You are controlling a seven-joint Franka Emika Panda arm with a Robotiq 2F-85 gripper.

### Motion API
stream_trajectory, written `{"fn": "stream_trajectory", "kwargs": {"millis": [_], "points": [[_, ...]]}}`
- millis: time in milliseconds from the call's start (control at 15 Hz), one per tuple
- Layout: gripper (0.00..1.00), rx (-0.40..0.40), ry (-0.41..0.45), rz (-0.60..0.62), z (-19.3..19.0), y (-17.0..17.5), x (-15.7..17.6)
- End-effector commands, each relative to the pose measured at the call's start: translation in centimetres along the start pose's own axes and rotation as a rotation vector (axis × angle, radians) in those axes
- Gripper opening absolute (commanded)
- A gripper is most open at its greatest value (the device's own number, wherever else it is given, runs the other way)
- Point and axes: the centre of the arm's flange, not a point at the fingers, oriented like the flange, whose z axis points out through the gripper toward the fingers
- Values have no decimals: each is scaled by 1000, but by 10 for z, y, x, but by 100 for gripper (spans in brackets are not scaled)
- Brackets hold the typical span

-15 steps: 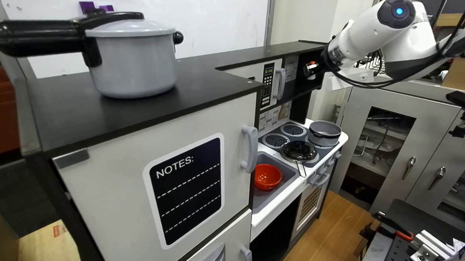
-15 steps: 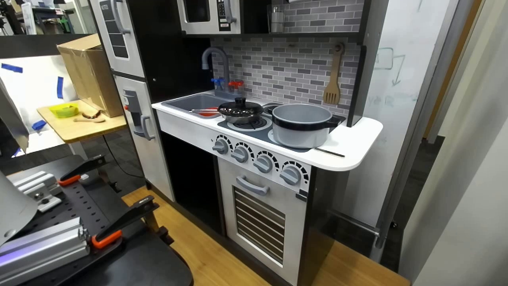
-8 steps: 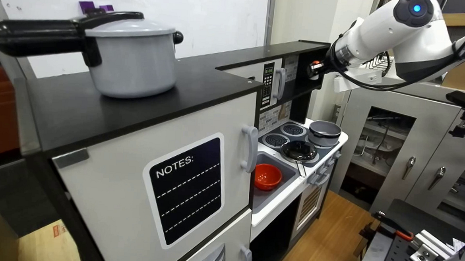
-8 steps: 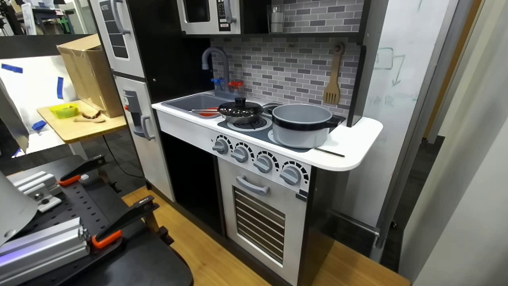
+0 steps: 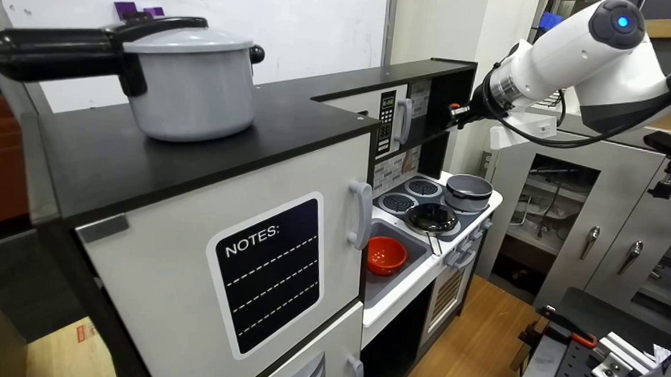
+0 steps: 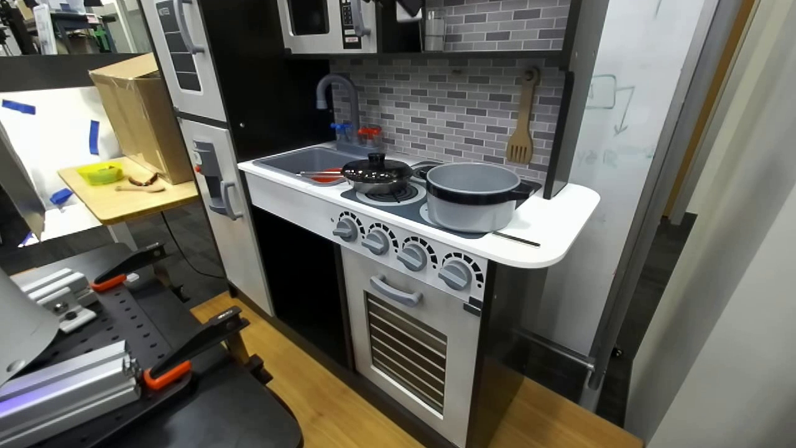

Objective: Place the bottle on the stover

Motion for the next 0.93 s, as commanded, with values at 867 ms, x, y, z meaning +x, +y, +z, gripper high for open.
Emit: {"fn": "stream_trajectory", "kwargs": {"millis": [867], "points": [[12, -2, -73, 9, -7, 11, -31]]}}
